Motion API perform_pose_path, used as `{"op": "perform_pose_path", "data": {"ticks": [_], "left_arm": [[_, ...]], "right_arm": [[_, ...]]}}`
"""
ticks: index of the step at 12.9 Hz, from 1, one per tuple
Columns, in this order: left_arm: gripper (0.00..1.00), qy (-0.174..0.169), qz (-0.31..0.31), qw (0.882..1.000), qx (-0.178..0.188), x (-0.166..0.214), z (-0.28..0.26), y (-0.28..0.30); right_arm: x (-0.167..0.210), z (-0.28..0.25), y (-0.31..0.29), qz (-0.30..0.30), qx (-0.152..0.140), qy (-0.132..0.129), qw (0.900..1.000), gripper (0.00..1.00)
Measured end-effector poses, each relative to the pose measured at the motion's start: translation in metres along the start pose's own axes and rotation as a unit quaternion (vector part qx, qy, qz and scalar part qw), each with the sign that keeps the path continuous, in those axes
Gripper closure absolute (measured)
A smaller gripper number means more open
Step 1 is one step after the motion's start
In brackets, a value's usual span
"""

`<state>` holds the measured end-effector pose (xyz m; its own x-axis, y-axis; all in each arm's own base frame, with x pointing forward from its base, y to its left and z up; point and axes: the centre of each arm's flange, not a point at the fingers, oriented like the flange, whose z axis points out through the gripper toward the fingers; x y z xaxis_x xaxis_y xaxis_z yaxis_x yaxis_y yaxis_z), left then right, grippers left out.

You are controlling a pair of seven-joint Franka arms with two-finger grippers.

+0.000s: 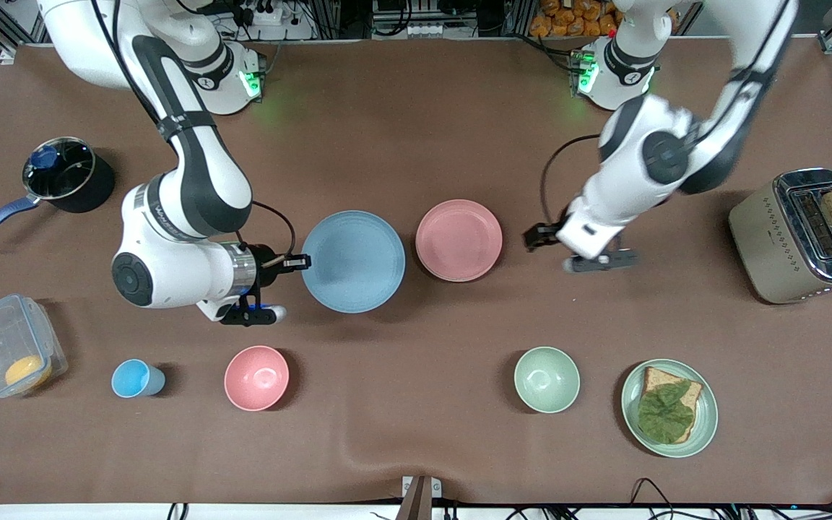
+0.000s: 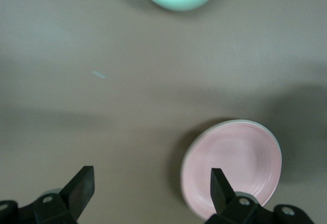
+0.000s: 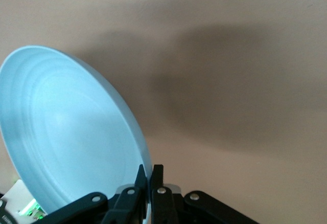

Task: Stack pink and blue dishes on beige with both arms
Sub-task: 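Move the blue plate over the stack while the left gripper withdraws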

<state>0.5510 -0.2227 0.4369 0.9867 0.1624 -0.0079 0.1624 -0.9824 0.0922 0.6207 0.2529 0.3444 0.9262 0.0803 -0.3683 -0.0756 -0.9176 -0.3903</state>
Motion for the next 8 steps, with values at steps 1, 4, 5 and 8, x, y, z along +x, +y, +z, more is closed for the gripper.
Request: {"op": "perform_pose_path", "data": {"ticks": [1,4,5,8], "left_arm": [[0.00,0.020,-0.001,0.999,0.027,0.009,-0.057,-0.007],[0.00,0.055,-0.008,0.995,0.080,0.012,-0.166,-0.020],[0.00,0.059,-0.013,0.995,0.083,0.011,-0.182,-0.024],[0.00,0.075,-0.031,0.993,0.084,0.024,-0.207,-0.057]], "right_arm": [[-0.003,0.012,-0.010,-0.005,0.001,-0.003,1.000,0.94],[-0.027,0.084,-0.064,-0.034,-0.009,-0.004,0.999,0.94],[-0.042,0.115,-0.090,-0.038,-0.010,0.000,0.999,0.94],[-0.087,0.182,-0.151,-0.023,-0.018,0.027,0.999,0.94]]}}
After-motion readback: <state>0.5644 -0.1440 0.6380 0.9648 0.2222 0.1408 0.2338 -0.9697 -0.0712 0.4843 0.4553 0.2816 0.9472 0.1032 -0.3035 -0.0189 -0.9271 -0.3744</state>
